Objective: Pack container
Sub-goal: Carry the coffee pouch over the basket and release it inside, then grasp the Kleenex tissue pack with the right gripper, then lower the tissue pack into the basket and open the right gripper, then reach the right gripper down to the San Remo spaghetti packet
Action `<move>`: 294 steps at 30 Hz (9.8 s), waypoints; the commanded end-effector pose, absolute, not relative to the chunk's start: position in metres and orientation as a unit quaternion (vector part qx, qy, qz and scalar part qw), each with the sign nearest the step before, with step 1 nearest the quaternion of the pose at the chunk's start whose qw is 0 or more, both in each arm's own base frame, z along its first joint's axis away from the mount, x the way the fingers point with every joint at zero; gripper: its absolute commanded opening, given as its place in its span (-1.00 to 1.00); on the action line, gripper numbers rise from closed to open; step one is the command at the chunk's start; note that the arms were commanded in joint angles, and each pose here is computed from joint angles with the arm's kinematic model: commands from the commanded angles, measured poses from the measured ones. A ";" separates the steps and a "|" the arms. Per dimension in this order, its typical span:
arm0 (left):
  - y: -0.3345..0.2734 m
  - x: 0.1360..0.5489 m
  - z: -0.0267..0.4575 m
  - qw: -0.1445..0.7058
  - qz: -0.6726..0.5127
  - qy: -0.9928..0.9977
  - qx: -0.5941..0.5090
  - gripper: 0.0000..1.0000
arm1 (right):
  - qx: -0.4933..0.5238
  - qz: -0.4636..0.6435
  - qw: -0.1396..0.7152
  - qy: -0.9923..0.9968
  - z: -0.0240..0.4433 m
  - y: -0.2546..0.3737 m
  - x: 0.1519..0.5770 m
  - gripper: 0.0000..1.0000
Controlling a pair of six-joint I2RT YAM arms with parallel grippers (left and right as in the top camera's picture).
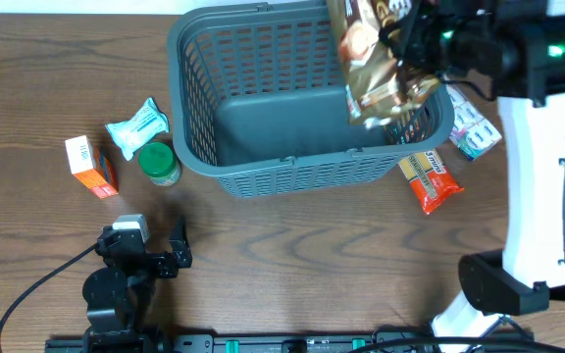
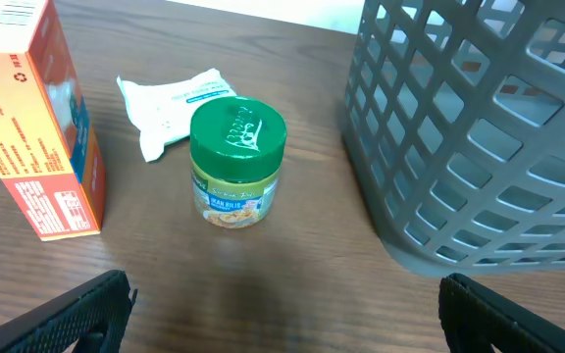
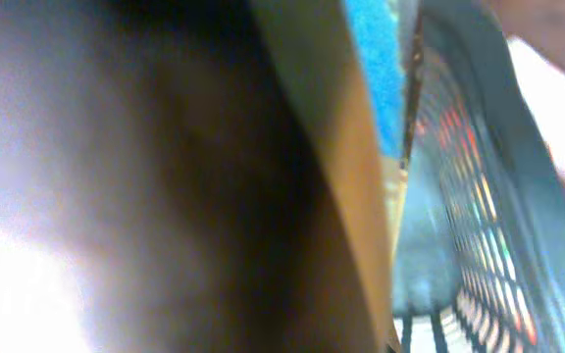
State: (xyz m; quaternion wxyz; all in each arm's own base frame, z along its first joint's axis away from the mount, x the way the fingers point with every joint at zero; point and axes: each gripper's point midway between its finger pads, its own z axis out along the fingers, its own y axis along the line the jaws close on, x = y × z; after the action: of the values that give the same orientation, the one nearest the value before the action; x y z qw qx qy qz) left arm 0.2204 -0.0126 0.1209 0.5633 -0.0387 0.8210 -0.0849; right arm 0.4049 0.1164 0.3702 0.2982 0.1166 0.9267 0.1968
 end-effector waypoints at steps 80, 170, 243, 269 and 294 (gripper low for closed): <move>-0.013 0.220 0.113 0.558 -0.081 0.825 -0.033 0.97 | -0.164 0.030 0.085 0.982 0.012 -0.093 0.535 0.85; -0.013 0.220 0.113 0.558 -0.081 0.825 -0.033 0.97 | -0.661 0.048 0.285 0.692 0.325 0.236 0.368 0.99; -0.013 0.220 0.113 0.558 -0.081 0.825 -0.033 0.97 | -0.156 0.127 0.064 0.977 0.094 -0.008 0.489 0.98; -0.013 0.220 0.113 0.558 -0.081 0.825 -0.033 0.97 | -0.179 0.040 0.221 0.958 0.093 -0.001 0.371 0.98; -0.013 0.220 0.113 0.558 -0.081 0.825 -0.033 0.97 | -0.132 -0.055 0.306 0.941 0.015 -0.017 0.390 0.99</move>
State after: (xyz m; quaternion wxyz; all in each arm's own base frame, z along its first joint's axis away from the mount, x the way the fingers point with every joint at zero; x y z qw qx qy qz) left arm 0.2204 -0.0126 0.1211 0.5636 -0.0387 0.8208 -0.0847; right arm 0.3922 -0.0139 0.0287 0.3181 -0.1528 0.9344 -0.0495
